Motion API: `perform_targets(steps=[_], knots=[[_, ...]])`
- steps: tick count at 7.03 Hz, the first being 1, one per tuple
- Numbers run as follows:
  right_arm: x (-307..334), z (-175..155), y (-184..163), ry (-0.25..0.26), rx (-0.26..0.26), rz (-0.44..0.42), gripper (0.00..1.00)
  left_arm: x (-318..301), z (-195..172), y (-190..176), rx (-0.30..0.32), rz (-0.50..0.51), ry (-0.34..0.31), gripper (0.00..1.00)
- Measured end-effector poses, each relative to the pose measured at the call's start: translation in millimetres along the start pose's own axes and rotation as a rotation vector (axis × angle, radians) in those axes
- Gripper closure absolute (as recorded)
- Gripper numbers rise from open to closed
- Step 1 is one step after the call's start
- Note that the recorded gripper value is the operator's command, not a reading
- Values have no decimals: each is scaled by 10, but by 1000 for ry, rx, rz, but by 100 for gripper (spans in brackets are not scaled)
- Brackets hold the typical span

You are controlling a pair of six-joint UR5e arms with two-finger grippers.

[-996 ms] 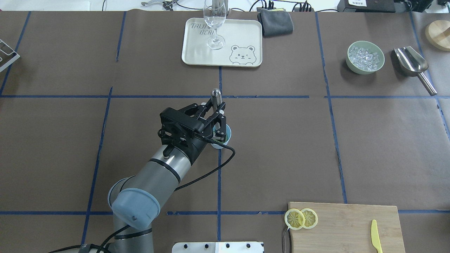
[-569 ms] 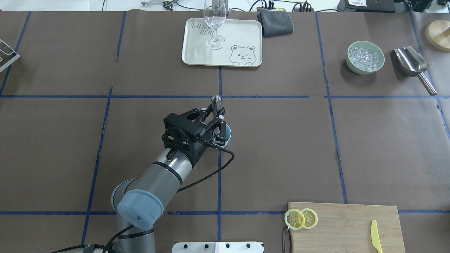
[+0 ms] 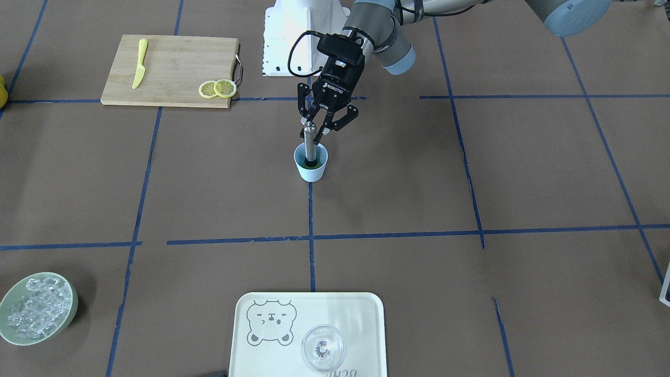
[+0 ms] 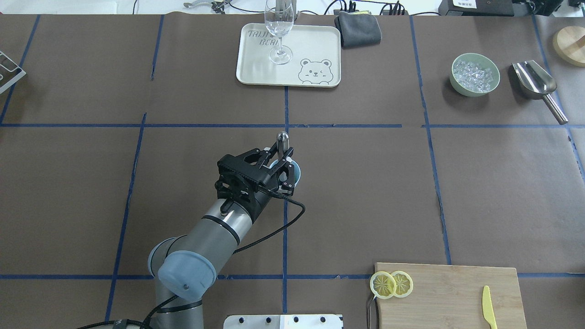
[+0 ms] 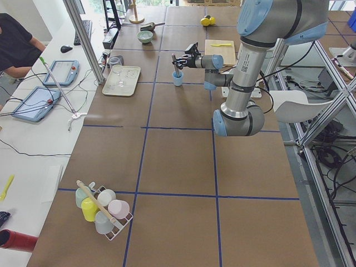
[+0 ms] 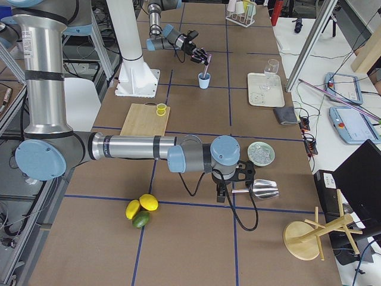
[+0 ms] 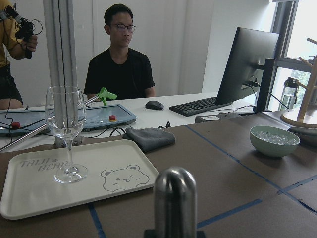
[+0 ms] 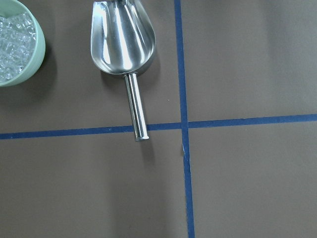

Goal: Squeeze lemon into cup
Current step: 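Press the muddler down into the cup onto the lemon with the left gripper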

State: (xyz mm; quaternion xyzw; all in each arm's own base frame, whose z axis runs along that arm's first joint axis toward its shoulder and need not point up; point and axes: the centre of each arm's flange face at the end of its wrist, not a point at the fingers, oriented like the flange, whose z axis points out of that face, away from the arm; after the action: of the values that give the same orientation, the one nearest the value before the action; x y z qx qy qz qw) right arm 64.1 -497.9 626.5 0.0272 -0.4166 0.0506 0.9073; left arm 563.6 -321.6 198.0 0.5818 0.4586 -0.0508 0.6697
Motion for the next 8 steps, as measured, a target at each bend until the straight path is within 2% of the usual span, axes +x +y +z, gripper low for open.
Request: perform_targets(steps=[4, 8], knots=[[-1, -1, 0, 0, 0, 0, 0, 10, -32, -64, 13, -3, 11, 100], [-9, -8, 0, 0, 2, -2, 0, 70, -287, -599, 85, 33, 55, 100]])
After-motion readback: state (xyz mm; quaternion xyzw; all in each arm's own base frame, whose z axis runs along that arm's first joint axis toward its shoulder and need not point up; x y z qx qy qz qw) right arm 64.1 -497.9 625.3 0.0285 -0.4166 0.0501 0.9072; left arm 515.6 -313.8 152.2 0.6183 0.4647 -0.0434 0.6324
